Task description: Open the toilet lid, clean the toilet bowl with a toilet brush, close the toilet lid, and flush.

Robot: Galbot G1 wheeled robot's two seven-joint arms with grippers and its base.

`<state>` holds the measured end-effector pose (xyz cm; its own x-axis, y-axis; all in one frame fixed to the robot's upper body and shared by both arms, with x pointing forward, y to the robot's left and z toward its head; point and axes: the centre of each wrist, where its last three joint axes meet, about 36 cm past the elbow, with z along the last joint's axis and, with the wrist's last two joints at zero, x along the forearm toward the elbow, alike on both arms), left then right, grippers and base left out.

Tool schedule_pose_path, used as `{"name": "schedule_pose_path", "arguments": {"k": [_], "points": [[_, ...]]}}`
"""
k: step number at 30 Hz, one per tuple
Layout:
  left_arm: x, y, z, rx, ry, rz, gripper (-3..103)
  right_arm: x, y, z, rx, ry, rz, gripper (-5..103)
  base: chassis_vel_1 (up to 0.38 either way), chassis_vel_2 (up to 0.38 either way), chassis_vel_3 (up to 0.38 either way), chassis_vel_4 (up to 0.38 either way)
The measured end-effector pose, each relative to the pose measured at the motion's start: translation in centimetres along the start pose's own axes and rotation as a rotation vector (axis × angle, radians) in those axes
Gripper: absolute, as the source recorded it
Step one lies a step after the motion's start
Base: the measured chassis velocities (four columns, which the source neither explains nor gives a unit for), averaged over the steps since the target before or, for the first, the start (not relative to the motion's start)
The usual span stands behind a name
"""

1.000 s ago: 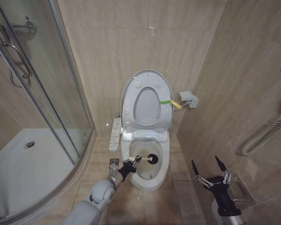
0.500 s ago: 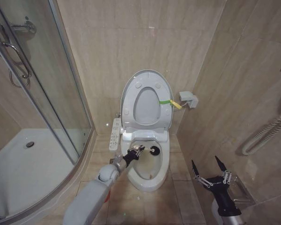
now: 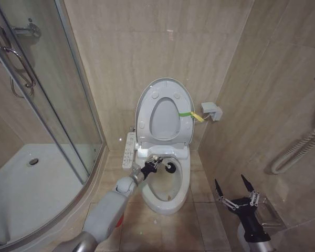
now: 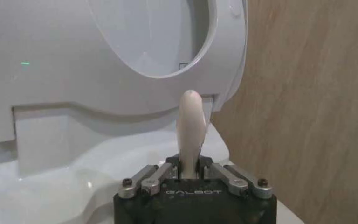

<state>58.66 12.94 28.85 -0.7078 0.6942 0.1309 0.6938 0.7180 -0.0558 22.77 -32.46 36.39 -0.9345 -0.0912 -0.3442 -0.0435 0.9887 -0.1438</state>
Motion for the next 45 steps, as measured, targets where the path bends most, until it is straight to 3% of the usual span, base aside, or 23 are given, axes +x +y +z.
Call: {"name": "schedule_pose_path", "arguments": {"k": [12, 18, 26, 33, 38, 45], "points": [[-2.0, 0.0, -0.8, -0.008, -0.027, 0.021, 18, 0.0, 0.0, 0.0, 0.000, 0.000, 0.000, 100, 0.000, 0.000, 0.000, 0.000], [0.1, -1.9, -1.6, 0.000, -0.017, 0.025, 18, 0.0, 0.0, 0.0, 0.000, 0.000, 0.000, 100, 0.000, 0.000, 0.000, 0.000], [3.5, -5.6, -1.9, 0.000, 0.055, -0.012, 18, 0.0, 0.0, 0.0, 0.000, 0.000, 0.000, 100, 0.000, 0.000, 0.000, 0.000], [7.2, -6.9, -0.6, 0.015, 0.144, -0.064, 18, 0.0, 0.0, 0.0, 0.000, 0.000, 0.000, 100, 0.000, 0.000, 0.000, 0.000], [9.4, -7.7, -0.1, 0.024, 0.172, -0.084, 18, 0.0, 0.0, 0.0, 0.000, 0.000, 0.000, 100, 0.000, 0.000, 0.000, 0.000], [9.6, -7.6, 1.8, 0.047, 0.217, -0.105, 18, 0.0, 0.0, 0.0, 0.000, 0.000, 0.000, 100, 0.000, 0.000, 0.000, 0.000]]}}
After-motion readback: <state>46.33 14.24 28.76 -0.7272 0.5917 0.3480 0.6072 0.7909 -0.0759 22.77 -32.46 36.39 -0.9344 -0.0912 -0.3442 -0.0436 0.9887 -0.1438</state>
